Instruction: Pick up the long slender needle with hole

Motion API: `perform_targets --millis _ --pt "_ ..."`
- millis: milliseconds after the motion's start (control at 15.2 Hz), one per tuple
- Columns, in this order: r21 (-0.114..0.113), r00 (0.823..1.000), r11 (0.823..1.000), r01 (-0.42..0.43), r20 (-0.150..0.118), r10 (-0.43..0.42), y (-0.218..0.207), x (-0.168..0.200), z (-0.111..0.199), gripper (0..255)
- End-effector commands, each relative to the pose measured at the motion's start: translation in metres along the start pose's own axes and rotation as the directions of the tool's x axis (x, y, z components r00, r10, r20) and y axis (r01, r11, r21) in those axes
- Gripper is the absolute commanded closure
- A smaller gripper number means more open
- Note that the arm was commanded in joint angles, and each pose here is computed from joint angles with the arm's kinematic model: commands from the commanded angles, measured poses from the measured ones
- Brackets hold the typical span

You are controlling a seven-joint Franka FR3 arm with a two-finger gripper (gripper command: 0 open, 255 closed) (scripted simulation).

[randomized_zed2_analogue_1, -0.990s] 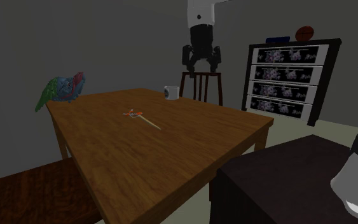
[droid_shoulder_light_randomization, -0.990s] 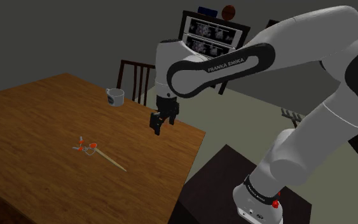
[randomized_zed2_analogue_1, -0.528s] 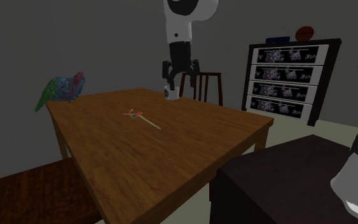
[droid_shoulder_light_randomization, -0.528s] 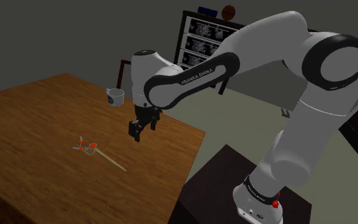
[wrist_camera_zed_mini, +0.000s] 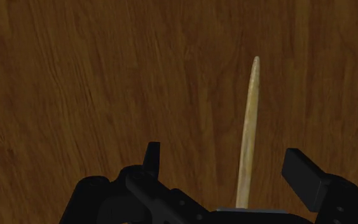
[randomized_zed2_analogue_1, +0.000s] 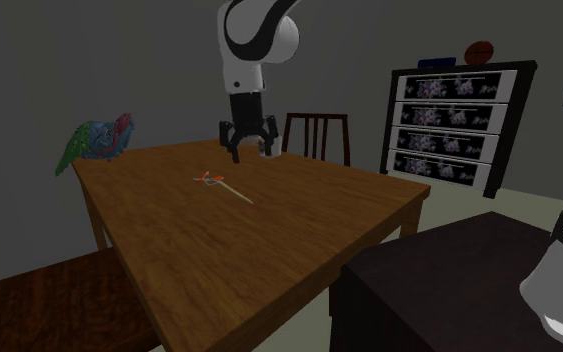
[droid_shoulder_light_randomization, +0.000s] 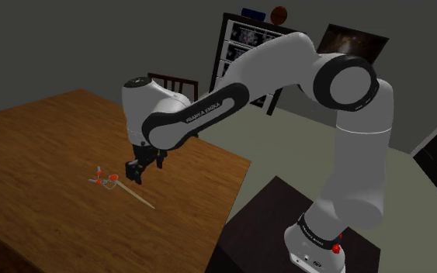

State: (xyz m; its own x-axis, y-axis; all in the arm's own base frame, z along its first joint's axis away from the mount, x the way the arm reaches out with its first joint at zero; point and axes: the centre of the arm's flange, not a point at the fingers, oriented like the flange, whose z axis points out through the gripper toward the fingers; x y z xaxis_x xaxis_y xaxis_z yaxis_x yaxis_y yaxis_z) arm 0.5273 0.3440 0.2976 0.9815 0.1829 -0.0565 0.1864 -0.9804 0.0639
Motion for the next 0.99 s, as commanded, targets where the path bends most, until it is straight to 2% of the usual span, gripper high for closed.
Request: perform_targets --millis 0,330,924 --pt "-0.008 1.000 1.000 0.008 -0.009 -0.008 -0.017 0.018 0.018 0" --pt "-0.024 0.999 0.999 0.026 -0.027 -0.027 -0.054 0.055 0.045 0" --pt "-0.024 0.999 0.999 0.026 -0.027 -0.027 -0.057 0.057 0.084 0"
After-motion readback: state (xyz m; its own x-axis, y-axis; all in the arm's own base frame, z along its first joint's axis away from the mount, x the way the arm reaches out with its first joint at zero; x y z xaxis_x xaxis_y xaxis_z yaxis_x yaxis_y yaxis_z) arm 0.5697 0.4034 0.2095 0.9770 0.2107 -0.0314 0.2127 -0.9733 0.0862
